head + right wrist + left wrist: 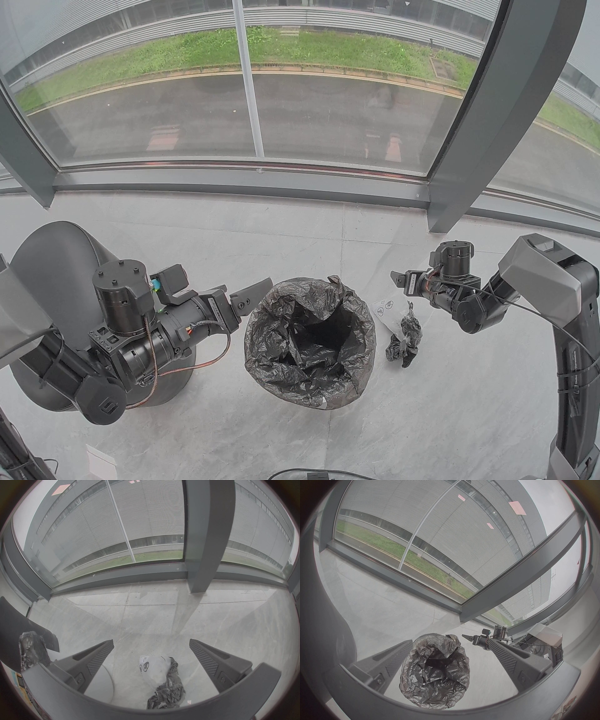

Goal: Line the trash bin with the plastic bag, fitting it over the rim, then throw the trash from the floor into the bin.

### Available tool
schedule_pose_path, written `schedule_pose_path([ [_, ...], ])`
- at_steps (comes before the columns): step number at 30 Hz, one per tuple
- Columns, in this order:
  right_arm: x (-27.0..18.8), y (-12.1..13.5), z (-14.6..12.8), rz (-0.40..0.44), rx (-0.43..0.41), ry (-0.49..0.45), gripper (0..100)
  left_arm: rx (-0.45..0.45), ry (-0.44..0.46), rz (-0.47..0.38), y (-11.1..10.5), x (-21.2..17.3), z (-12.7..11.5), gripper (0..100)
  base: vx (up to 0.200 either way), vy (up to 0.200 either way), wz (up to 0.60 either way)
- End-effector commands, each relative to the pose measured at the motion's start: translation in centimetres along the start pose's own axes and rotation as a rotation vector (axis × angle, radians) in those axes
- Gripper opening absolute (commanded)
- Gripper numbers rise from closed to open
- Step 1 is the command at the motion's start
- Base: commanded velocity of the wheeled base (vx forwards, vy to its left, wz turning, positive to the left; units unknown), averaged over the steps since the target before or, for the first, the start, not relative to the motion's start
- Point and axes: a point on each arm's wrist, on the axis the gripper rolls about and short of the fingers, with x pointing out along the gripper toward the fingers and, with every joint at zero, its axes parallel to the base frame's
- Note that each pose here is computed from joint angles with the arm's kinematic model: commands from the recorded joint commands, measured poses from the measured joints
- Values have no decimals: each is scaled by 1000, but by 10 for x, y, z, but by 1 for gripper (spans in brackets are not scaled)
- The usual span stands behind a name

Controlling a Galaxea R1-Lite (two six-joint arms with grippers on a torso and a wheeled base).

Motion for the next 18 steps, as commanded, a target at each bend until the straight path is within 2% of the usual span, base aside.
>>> schedule_pose_path([
  [1, 26, -15, -24, -10, 7, 43, 100, -9, 50, 21, 8, 9, -15, 100, 0, 0, 0],
  [9, 34, -19, -30, -14, -7, 44, 100, -11, 61, 27, 10, 11, -18, 100, 0, 0, 0],
  [15, 37, -19, -37, -14, -72, 67, 100, -12, 76, 29, 12, 13, -23, 100, 0, 0, 0],
  [17, 48, -20, -49, -14, -148, 96, 100, -12, 76, 28, 11, 13, -23, 100, 0, 0, 0],
  [18, 51, -20, -50, -14, -154, 97, 100, -12, 75, 27, 11, 13, -23, 100, 0, 0, 0],
])
